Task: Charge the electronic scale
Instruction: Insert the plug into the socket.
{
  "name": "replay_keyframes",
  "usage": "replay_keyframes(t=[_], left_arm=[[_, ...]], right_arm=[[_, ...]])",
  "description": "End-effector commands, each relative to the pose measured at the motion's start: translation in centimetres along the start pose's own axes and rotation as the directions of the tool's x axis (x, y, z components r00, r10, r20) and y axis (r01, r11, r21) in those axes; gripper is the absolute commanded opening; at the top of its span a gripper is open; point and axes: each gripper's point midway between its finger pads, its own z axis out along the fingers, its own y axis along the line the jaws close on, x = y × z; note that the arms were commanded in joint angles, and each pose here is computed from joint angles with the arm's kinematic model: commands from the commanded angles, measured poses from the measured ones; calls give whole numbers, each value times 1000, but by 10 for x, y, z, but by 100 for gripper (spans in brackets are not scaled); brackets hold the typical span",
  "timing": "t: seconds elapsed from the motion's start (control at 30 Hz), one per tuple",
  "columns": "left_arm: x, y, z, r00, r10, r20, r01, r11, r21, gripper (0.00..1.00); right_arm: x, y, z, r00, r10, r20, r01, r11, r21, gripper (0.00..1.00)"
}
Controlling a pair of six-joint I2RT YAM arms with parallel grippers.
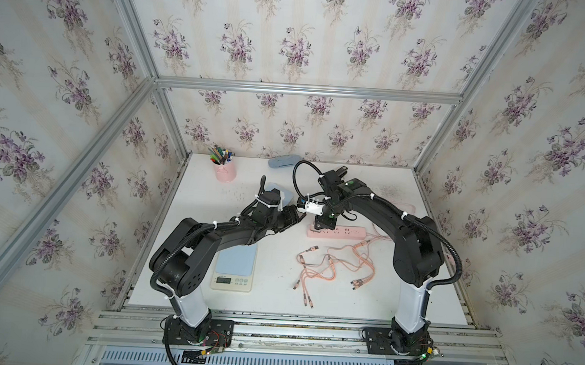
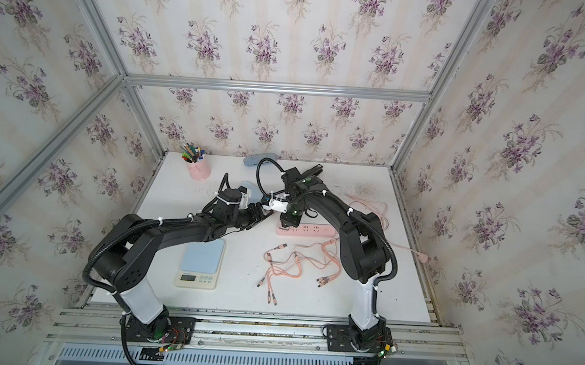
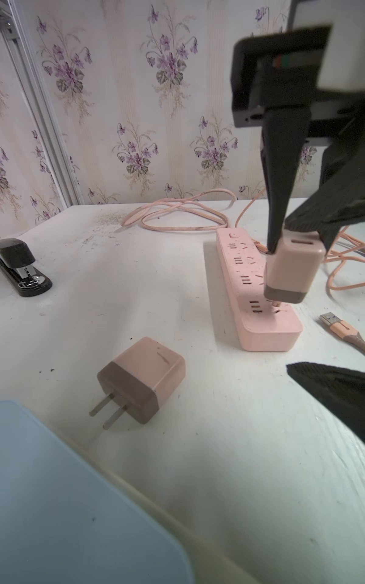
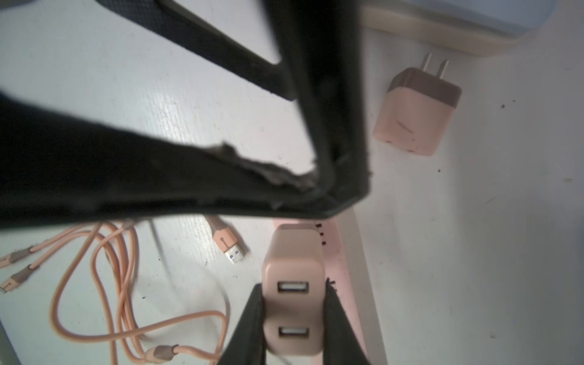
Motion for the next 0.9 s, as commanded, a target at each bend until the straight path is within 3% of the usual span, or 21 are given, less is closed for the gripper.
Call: replay_keyframes(t=[0.0, 0.4, 0.87], left_arm=[[-5, -22, 3, 1000, -28, 10, 27, 996, 87, 66], [11, -23, 18, 999, -39, -37, 41, 996, 79, 64], [12, -28, 7, 999, -40, -31, 43, 995, 89, 64]], right_arm=[[-8, -8, -1, 997, -71, 30, 70, 997, 41, 0], [-20, -5, 7, 988, -118, 98, 117, 993, 14, 0], [-21, 6, 12, 985, -123, 121, 126, 992, -21, 0]])
